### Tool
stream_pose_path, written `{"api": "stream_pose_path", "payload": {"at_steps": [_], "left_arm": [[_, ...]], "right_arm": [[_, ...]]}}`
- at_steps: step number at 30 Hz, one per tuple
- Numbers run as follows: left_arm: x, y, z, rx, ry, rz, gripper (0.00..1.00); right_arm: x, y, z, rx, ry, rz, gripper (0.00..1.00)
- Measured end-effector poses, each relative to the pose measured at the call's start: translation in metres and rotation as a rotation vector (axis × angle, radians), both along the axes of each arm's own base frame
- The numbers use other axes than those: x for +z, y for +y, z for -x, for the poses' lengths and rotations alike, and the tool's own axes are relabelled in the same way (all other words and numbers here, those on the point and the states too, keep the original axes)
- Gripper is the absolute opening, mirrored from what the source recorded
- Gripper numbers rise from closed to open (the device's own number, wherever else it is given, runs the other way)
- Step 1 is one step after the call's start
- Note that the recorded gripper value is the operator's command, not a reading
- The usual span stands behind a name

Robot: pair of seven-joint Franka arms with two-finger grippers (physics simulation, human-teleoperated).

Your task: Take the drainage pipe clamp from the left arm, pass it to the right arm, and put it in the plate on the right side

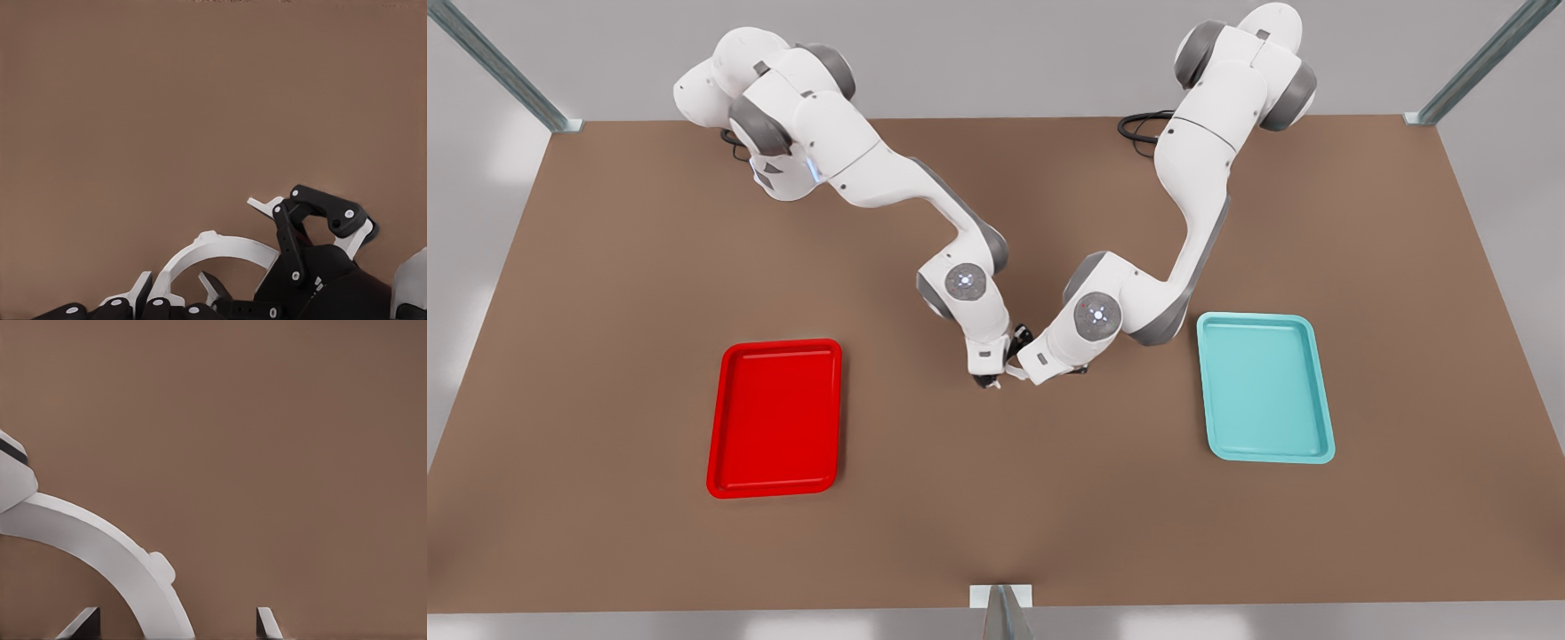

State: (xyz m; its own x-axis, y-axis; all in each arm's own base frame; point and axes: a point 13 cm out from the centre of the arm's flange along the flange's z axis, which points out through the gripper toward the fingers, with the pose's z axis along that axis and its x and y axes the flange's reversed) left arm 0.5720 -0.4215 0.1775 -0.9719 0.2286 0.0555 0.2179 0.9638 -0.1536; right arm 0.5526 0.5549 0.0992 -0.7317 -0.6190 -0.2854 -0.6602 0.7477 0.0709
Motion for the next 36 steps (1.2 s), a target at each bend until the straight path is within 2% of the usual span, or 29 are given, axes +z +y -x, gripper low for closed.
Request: {"api": "stream_pose_path", "payload": {"at_steps": [1, 2, 8, 9, 10, 15, 16, 17, 19, 21, 24, 26, 27, 30, 36], "left_arm": [[0.000, 0.000, 0.000, 0.003, 0.001, -0.001, 0.21], [0.000, 0.000, 0.000, 0.006, 0.002, -0.001, 0.21], [0.000, 0.000, 0.001, 0.020, 0.004, -0.005, 0.21], [0.000, 0.000, 0.001, 0.021, 0.003, -0.007, 0.45], [0.000, 0.000, 0.001, 0.023, 0.005, -0.007, 1.00], [0.035, -0.006, -0.010, 0.017, 0.019, 0.034, 1.00], [0.059, 0.004, -0.025, 0.029, 0.012, 0.038, 1.00], [0.096, 0.036, -0.055, 0.074, -0.005, 0.044, 1.00], [0.166, 0.165, -0.119, 0.239, -0.027, 0.040, 1.00], [0.198, 0.294, -0.135, 0.388, 0.000, 0.001, 1.00], [0.213, 0.353, -0.104, 0.405, 0.083, -0.104, 1.00], [0.206, 0.347, -0.034, 0.361, 0.154, -0.225, 1.00], [0.202, 0.343, -0.016, 0.338, 0.172, -0.249, 1.00], [0.179, 0.316, 0.005, 0.256, 0.226, -0.272, 1.00], [0.178, 0.300, 0.016, 0.195, 0.265, -0.265, 1.00]], "right_arm": [[0.000, 0.000, 0.001, 0.002, 0.000, 0.000, 0.30], [0.000, 0.001, 0.000, 0.004, 0.000, 0.000, 0.21], [0.008, 0.006, 0.001, 0.026, -0.006, -0.009, 0.21], [0.009, 0.006, 0.001, 0.028, -0.008, -0.009, 0.21], [0.010, 0.006, 0.000, 0.029, -0.010, -0.009, 0.21], [0.021, 0.007, -0.003, 0.031, -0.020, -0.017, 0.21], [0.024, 0.007, -0.004, 0.030, -0.023, -0.020, 0.21], [0.027, 0.006, -0.006, 0.027, -0.025, -0.022, 0.21], [0.037, -0.003, -0.017, 0.010, -0.030, -0.027, 0.21], [0.060, -0.058, -0.065, -0.077, -0.041, -0.026, 0.21], [0.073, -0.223, -0.159, -0.286, -0.030, 0.011, 0.21], [0.065, -0.335, -0.194, -0.398, -0.008, 0.045, 0.21], [0.060, -0.376, -0.202, -0.425, 0.000, 0.065, 0.21], [0.032, -0.455, -0.202, -0.431, 0.031, 0.151, 0.21], [0.008, -0.490, -0.145, -0.323, 0.116, 0.265, 0.21]]}}
